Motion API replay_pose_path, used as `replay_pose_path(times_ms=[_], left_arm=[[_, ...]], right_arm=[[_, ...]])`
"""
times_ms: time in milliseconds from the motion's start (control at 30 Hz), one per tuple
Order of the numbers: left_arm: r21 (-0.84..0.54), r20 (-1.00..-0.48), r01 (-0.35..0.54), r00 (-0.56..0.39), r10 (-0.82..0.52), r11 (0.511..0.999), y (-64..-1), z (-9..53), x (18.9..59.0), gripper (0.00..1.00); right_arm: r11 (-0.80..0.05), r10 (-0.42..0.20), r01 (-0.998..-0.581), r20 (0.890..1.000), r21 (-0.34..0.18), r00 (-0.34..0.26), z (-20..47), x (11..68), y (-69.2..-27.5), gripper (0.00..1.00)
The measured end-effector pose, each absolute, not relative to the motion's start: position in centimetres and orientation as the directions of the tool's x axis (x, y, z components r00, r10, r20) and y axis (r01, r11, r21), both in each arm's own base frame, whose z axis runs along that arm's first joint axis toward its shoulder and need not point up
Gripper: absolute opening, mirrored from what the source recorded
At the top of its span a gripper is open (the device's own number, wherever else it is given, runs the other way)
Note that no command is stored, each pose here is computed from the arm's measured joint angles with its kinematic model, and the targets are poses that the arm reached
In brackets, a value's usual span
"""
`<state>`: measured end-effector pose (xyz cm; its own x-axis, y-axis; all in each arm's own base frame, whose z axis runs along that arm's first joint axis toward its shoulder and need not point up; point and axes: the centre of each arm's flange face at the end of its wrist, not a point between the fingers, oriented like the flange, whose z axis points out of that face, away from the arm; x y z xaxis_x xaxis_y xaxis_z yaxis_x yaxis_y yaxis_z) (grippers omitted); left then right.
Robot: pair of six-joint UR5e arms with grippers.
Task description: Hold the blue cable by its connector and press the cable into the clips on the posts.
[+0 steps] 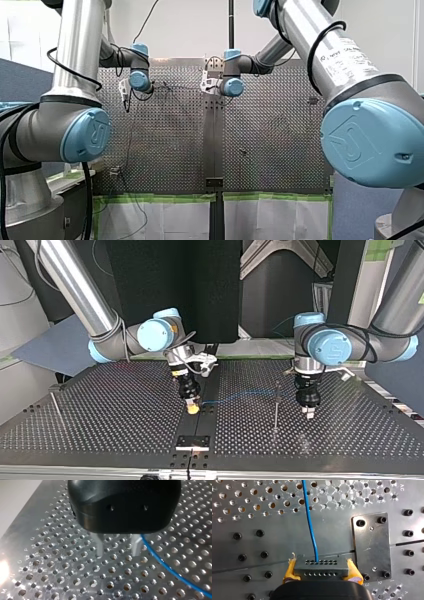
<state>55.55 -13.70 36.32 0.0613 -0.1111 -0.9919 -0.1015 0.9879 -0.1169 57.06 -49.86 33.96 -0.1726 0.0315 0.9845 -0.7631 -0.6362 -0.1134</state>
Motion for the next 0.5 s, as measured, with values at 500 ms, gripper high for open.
replay_pose_path(times_ms=[500], left_arm=[[-0.072, -0.996, -0.130, -0.046, -0.079, 0.989, -14.4, 35.5, 54.0, 1.00]], right_arm=[[-0.630, 0.031, -0.768, 0.984, -0.115, -0.173, 33.9, 56.8, -50.1, 0.00]])
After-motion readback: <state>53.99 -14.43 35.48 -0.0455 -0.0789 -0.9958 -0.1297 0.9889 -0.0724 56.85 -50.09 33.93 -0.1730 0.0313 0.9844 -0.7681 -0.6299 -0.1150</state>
